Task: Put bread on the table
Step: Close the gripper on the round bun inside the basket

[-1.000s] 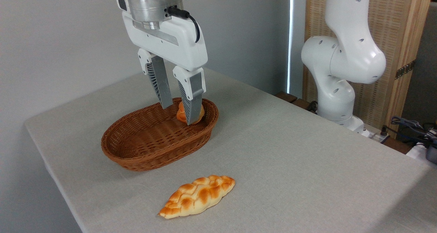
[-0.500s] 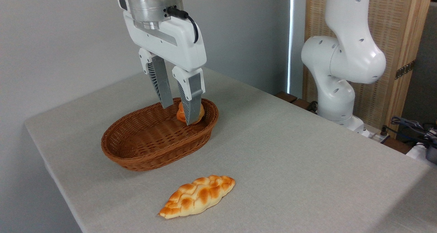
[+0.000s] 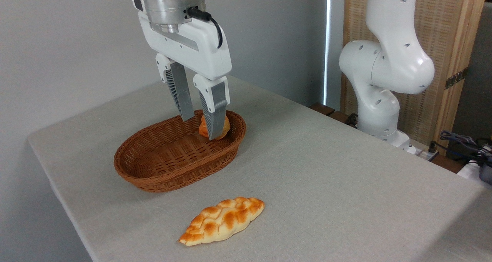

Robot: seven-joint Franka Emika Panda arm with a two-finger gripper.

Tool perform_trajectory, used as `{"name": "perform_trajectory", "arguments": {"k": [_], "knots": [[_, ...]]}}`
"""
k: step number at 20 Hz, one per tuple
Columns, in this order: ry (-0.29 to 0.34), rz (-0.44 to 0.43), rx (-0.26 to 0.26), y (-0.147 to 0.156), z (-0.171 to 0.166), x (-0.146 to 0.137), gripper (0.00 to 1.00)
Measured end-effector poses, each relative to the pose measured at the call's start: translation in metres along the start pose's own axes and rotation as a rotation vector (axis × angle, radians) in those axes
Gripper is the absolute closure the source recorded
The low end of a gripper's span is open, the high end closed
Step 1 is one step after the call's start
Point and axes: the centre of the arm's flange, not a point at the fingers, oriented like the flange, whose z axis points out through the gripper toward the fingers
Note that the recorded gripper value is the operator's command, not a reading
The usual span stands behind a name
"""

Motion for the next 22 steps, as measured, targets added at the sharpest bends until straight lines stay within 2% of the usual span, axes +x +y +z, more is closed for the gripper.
{"name": "perform_trajectory", "arguments": {"k": [2,7,13,18,22], "knots": [[0.002,0.012,-0.005,0.006,0.001,0.005,0.0],[0.02,0.051,-0.079,0.033,0.016,0.022,0.0],[-0.057,0.093,-0.161,0.102,0.07,0.055,0.0],[-0.077,0.075,-0.186,0.155,0.113,0.079,0.0],[-0.078,0.06,-0.271,0.171,0.133,0.079,0.0]]}}
